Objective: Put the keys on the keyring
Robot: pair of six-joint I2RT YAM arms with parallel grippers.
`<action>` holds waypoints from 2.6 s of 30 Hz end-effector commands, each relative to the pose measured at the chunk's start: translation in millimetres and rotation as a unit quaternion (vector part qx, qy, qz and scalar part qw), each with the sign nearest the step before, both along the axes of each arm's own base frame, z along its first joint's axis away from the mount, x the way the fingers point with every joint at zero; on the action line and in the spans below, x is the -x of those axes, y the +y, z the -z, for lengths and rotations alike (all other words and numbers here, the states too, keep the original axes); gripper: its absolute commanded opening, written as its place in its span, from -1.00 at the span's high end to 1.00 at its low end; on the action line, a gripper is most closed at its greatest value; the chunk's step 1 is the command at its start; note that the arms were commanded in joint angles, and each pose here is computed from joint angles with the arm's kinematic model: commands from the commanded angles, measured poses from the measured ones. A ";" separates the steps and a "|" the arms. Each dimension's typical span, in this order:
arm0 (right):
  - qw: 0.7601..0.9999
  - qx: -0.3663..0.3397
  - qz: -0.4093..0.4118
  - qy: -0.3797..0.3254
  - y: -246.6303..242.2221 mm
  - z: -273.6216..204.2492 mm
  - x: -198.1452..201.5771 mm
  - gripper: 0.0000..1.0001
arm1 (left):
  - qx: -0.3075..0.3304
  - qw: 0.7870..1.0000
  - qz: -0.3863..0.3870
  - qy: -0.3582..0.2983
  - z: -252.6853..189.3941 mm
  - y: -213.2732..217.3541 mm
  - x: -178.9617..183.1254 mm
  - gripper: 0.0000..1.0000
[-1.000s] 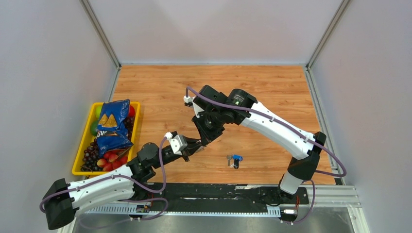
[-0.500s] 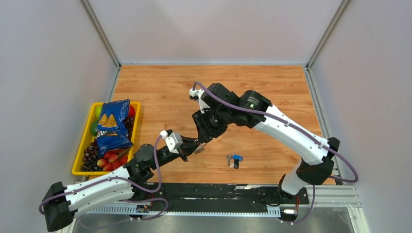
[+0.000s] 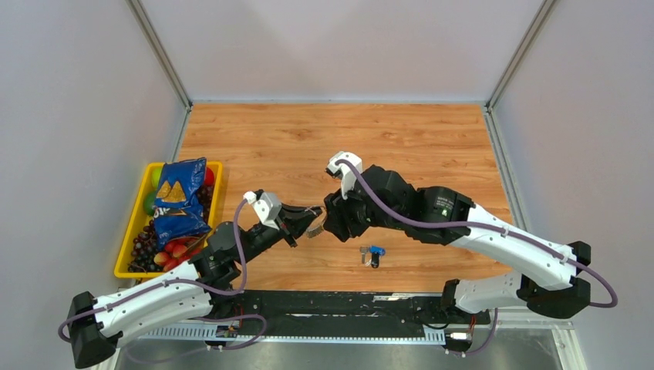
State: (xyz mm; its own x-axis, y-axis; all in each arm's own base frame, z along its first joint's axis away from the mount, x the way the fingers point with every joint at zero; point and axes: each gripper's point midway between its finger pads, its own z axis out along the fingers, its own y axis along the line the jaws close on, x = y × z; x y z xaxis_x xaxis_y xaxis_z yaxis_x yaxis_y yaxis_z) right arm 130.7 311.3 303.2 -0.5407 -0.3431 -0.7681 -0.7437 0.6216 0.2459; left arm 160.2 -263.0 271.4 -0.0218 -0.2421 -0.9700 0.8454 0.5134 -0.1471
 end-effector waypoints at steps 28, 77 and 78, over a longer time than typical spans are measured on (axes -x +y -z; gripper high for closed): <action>0.978 -0.058 0.050 -0.195 49.2 -62.2 -22.4 0.22 | 0.011 0.995 -0.006 0.103 -28.0 7.9 5.8 0.99; 0.986 -0.049 0.022 -0.156 51.0 -47.7 -7.4 1.00 | 0.021 0.995 -0.008 0.097 -38.9 14.7 8.9 0.99; 0.986 -0.050 0.021 -0.157 51.7 -48.8 -6.1 1.00 | 0.020 0.995 -0.007 0.098 -38.0 14.5 9.2 0.99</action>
